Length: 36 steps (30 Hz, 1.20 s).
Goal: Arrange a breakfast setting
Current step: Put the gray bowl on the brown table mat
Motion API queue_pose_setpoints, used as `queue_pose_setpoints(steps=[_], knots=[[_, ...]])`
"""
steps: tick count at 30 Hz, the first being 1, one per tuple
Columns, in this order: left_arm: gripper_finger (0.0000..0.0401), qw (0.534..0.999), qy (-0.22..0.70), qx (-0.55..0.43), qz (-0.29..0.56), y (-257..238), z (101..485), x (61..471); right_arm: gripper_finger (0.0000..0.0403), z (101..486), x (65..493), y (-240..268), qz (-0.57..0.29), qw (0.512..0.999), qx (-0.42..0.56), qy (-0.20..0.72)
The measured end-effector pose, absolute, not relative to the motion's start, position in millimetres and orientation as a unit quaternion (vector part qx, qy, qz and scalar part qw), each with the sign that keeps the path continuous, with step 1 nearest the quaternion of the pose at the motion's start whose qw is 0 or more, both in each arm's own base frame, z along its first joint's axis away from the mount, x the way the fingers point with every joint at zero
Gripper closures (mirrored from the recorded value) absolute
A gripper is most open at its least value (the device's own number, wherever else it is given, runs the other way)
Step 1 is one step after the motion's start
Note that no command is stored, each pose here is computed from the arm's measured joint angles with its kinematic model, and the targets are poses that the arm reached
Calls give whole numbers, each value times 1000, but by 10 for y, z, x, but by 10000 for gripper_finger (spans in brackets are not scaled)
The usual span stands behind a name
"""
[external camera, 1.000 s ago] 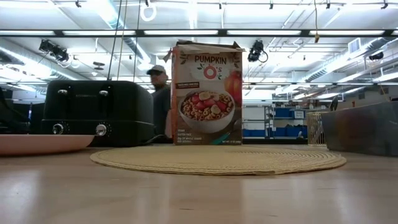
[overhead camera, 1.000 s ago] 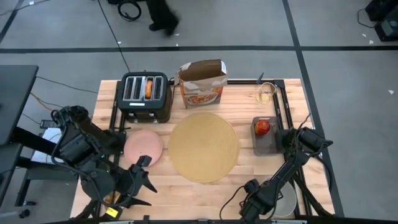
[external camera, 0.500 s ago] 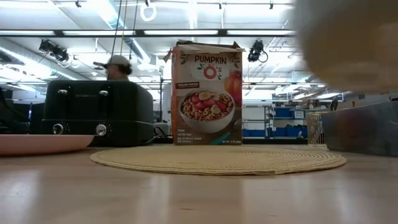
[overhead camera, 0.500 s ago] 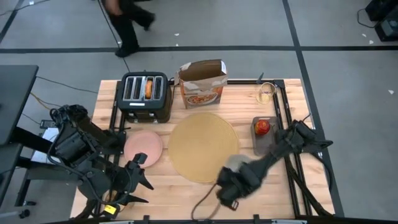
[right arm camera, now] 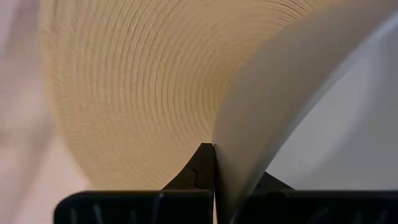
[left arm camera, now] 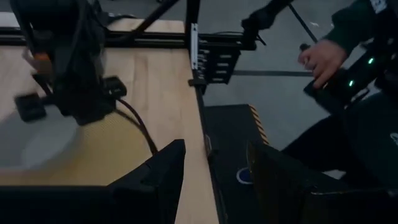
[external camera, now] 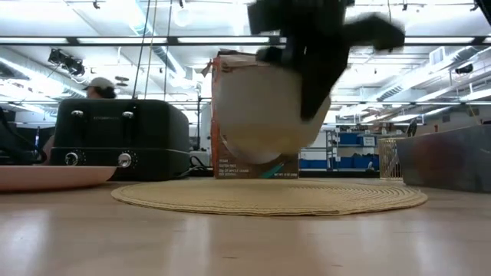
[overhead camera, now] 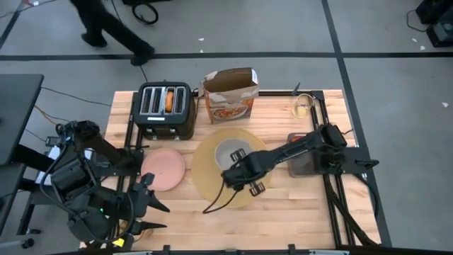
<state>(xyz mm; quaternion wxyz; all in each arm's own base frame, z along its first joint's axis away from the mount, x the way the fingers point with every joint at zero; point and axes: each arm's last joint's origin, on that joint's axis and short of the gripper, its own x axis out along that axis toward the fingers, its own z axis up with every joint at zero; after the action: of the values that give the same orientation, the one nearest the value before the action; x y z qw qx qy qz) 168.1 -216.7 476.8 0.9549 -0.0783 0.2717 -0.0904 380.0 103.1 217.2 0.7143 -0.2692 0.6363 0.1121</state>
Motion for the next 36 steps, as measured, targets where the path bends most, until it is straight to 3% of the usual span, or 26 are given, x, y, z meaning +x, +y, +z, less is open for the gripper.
queue_pose_setpoints(steps=[4,10,22,36], knots=[[220,959,263,-74,-74,-2156,4768,1687,394,1914,3738,954,154,667,-355,637],[220,962,260,-66,-52,-2114,4758,1716,394,1757,3730,914,201,645,-406,616],[220,963,256,-73,-38,-2104,4756,1718,385,1700,3744,900,238,649,-405,598],[220,962,257,-82,-38,-2111,4756,1713,314,1701,3748,899,234,651,-406,597]])
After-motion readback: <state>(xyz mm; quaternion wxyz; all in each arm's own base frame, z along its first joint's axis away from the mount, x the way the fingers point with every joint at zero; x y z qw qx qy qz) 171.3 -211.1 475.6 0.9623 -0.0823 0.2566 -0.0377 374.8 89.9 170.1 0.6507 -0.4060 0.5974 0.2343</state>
